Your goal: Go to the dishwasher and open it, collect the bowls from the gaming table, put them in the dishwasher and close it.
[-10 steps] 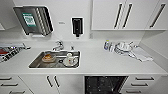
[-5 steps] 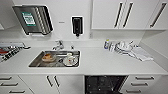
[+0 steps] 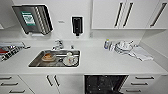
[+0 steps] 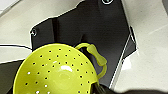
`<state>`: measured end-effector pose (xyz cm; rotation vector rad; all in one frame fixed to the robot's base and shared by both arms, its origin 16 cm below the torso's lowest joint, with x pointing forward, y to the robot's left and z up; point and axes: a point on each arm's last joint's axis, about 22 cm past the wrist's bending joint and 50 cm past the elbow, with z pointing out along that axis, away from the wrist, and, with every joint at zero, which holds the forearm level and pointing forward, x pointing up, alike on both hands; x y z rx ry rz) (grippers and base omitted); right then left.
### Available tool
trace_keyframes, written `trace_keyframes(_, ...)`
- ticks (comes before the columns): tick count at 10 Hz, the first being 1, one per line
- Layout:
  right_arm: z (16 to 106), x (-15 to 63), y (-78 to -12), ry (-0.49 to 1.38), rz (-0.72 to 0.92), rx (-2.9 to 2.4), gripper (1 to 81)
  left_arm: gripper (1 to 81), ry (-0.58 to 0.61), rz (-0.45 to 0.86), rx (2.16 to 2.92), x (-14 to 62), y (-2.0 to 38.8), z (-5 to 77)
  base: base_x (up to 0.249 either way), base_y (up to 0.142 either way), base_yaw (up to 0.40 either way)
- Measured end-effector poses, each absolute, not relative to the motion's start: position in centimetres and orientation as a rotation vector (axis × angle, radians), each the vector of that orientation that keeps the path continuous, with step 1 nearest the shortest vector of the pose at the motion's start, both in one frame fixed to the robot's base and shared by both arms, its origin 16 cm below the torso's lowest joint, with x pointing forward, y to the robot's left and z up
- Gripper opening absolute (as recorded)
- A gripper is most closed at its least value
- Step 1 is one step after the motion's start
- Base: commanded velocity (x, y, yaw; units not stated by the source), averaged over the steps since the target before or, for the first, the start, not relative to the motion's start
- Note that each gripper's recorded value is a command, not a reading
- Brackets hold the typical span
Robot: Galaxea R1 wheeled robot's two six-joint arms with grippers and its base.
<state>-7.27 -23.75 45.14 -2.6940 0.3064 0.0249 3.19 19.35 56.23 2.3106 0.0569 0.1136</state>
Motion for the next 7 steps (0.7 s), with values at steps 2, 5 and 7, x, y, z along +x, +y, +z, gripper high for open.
trace_keyframes(2, 45.3, -8.8, -23.7, 0.321, 0.08, -2.695, 1.0, 1.0, 0.047, 0.113, 2.311, 6.8, 21.2, 58.0, 0.0, 0.0, 0.0)
trace_keyframes(5, 45.6, -11.4, -23.7, 0.346, 0.183, -2.695, 1.0, 1.0, 0.044, 0.087, 2.3, 11.4, 21.9, 59.7, 0.0, 0.0, 0.0)
trace_keyframes(7, 45.9, -13.0, -23.5, 0.364, 0.242, -2.691, 1.0, 1.0, 0.05, 0.058, 2.321, 14.5, 22.2, 59.3, 0.0, 0.0, 0.0)
